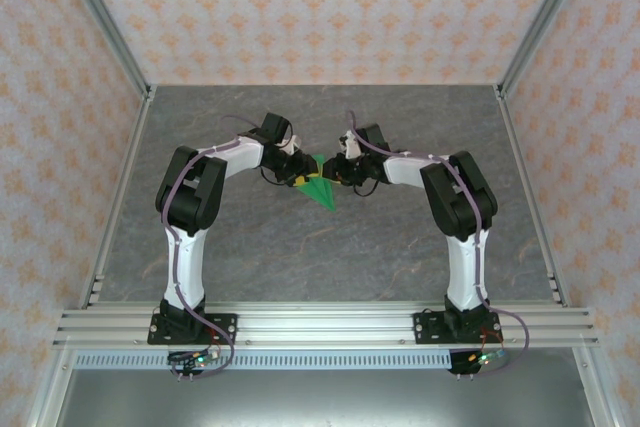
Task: Fold a paper plane with a square sheet of paper (fold left side to right side)
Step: Fourth fold the wing at the center of the table.
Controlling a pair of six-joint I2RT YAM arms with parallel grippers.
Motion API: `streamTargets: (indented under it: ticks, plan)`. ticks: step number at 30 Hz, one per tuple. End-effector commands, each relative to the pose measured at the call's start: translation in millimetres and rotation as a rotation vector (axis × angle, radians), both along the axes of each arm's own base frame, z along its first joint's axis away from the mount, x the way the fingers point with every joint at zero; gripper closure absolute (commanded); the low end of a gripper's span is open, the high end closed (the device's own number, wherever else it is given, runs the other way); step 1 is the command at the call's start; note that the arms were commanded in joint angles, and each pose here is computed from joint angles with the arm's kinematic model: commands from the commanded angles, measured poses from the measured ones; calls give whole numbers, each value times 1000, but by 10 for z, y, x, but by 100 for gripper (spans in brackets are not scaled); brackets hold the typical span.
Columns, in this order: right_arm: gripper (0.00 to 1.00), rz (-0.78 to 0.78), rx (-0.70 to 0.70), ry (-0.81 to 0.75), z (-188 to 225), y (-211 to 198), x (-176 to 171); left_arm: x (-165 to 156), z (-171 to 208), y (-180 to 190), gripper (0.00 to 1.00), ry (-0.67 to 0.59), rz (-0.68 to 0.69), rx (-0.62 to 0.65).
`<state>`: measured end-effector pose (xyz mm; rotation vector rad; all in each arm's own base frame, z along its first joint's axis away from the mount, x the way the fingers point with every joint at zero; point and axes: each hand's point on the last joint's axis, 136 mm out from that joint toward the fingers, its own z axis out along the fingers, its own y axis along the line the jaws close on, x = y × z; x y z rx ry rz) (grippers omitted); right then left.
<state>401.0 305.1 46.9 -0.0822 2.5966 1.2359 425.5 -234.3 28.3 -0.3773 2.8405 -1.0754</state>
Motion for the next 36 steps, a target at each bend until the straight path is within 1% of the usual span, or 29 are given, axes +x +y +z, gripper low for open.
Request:
streamTargets:
  ticks: [1, 7, 13, 20, 36]
  plan:
    - [77, 5, 34, -14, 53, 46, 77, -35, -126, 35, 60, 35, 10, 45]
    - [89, 9, 36, -17, 61, 50, 81, -39, -134, 33, 60, 36, 8, 46]
    - [97, 3, 1, -20, 13, 16, 98, -48, -134, 32, 60, 39, 7, 47]
    - [99, -10, -72, -23, -85, -62, 121, -51, -126, 31, 60, 39, 4, 47]
    - [99, -11, -121, 2, -247, -127, 87, -55, -126, 36, 60, 38, 3, 49]
